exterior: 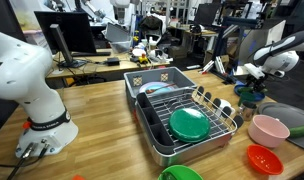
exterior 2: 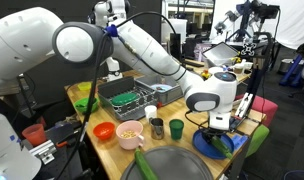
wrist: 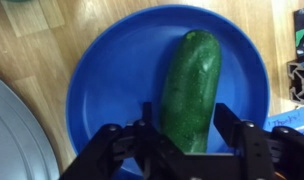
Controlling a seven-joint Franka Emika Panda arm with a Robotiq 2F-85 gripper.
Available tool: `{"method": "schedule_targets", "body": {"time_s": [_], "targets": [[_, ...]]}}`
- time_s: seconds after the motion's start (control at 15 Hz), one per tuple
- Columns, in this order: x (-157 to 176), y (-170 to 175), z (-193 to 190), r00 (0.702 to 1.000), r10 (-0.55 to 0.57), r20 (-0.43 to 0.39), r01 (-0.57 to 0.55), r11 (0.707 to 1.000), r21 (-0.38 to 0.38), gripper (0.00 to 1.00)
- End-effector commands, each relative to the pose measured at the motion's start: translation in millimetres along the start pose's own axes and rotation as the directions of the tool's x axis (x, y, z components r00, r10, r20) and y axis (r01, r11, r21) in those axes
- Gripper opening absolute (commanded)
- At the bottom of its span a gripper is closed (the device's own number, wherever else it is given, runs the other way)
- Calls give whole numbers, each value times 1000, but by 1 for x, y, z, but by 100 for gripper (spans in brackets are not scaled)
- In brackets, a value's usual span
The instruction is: Remove one zucchini from the grey tray and put it on the dark blue plate
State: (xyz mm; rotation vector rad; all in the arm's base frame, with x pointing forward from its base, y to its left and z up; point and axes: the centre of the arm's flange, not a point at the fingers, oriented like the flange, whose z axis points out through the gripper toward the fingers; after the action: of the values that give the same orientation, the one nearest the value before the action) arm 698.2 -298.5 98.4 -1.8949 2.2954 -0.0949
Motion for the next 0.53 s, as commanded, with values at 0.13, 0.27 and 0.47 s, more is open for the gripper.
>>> {"method": "schedule_targets", "body": {"time_s": [0.13, 0.27, 0.47], "targets": [[7, -7, -5, 1000, 11, 5, -11, 1000, -17, 100], [6, -4, -11, 1000, 7, 12, -7, 1000, -10, 100], [4, 2, -24, 1000, 0, 26, 0, 1000, 2, 100]]}}
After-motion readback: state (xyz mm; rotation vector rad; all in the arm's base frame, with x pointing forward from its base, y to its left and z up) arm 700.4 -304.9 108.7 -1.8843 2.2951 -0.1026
